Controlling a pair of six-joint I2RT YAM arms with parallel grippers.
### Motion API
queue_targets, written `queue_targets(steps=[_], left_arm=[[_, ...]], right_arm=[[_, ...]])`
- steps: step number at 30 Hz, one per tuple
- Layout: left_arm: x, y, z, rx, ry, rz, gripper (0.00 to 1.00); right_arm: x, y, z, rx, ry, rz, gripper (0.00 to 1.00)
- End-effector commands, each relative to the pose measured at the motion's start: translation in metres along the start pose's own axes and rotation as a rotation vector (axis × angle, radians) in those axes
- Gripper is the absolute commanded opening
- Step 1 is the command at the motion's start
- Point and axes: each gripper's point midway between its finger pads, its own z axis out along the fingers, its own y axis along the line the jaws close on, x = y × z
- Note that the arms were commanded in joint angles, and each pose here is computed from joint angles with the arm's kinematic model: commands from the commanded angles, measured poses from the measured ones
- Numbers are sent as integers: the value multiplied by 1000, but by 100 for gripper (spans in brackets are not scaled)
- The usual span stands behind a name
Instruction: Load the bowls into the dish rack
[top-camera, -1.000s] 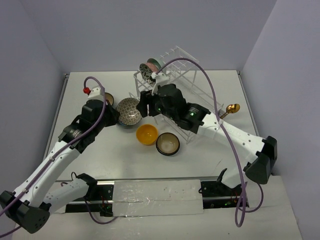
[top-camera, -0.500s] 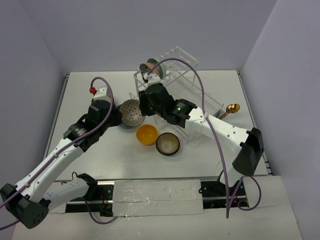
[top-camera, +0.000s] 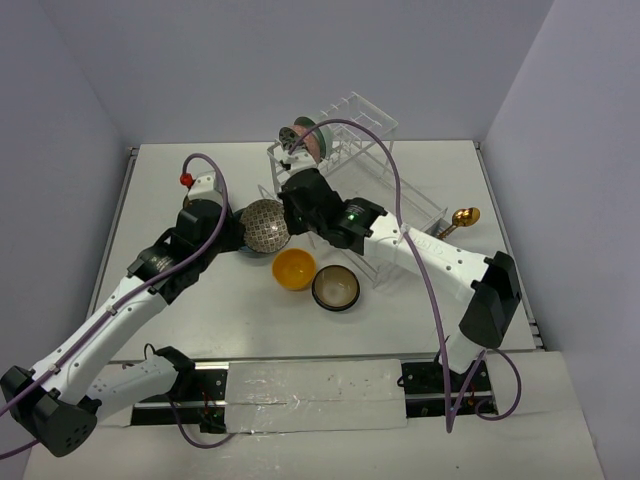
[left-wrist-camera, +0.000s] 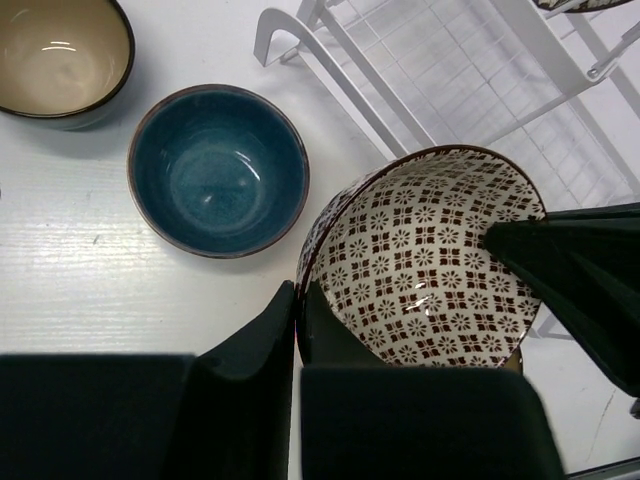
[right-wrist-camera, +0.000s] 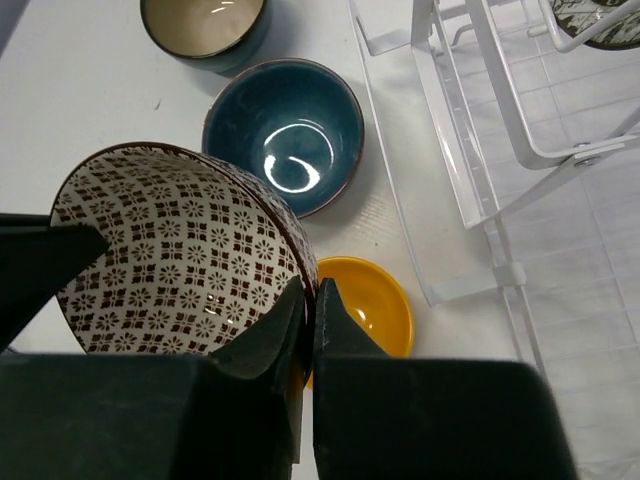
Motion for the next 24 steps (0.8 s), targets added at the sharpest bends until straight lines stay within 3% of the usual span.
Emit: queue_targets(steps=[1, 3, 8, 9, 11, 15, 16, 20, 24], left_arm=[[-45, -32, -14, 122, -137, -53, 8], [-44, -33, -14, 131, -133, -54, 16], [-49, -39, -19, 151, -130, -69, 67], [-51, -38, -20, 147, -134, -77, 81], [-58, -34, -23, 124, -155, -85, 98], [-70, -22, -21, 109, -146, -92, 99], [-72, -17, -21, 104, -143, -97, 99], [-79, 29, -7, 50, -105, -143, 99], [-68, 69, 5, -9, -61, -180, 99]], right_arm=[[-24, 7, -13, -5, -66, 11, 0], [-28, 1, -19, 15, -89, 7, 0], [-51, -25, -46, 122, -172, -34, 0], [-56, -31, -51, 148, -185, -46, 0], [-75, -47, -71, 224, -247, -77, 0], [-118, -83, -115, 408, -391, -136, 0], [-127, -93, -127, 467, -408, -212, 0], [-176, -124, -171, 664, -571, -254, 0], [-213, -155, -187, 809, -685, -336, 0]])
